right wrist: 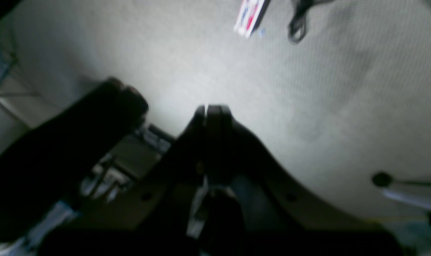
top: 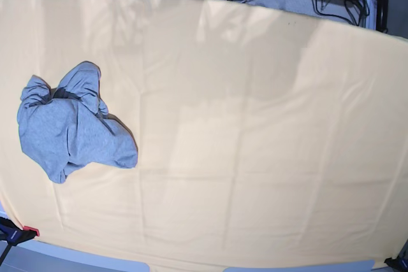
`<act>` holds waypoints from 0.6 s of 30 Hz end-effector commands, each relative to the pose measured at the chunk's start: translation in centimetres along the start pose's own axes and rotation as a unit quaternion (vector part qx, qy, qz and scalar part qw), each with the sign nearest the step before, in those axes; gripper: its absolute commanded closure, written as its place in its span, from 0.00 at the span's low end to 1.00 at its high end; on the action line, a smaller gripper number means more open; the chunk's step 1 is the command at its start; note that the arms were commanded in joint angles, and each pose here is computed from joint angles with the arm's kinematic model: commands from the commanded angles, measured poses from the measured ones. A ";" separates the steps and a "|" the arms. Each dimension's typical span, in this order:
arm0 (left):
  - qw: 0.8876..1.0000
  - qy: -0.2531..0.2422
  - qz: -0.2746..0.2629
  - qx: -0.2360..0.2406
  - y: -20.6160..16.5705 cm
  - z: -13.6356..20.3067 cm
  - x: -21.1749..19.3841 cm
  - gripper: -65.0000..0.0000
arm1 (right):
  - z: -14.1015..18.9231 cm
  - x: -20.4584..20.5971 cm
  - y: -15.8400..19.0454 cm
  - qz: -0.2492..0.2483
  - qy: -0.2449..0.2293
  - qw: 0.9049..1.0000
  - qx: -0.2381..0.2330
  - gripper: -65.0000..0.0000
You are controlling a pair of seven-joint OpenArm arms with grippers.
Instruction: Layout the t-shirt on the table in an organized manner, then fold the t-shirt properly
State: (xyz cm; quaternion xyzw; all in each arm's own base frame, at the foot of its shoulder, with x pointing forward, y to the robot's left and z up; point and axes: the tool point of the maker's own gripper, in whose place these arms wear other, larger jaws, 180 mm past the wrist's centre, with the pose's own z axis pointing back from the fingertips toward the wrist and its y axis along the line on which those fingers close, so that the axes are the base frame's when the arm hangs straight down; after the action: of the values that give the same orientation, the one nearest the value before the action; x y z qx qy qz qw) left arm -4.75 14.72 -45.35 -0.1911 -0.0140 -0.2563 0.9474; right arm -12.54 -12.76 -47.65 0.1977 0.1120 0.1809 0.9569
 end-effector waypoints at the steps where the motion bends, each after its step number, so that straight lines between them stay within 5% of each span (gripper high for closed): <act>1: 1.000 -0.008 -0.013 -0.002 -0.4 1.3 0.5 1.00 | 1.2 -0.6 0.7 0.012 -0.001 1.000 -0.002 1.00; 9: 0.993 -0.087 -0.074 0.026 -1.5 9.2 5.1 1.00 | 10.9 1.3 0.9 0.053 -0.084 0.990 -0.097 1.00; 18: 0.986 -0.141 -0.085 0.034 -1.5 13.5 8.1 1.00 | 19.4 6.1 -4.9 0.044 -0.209 0.951 -0.221 1.00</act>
State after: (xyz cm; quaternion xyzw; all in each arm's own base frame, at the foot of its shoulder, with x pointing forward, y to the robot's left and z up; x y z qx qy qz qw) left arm 2.50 15.09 -31.85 -0.1808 -0.1676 -0.3063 0.9195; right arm -0.44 -21.47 -33.73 0.0127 -0.1279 0.1955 0.9723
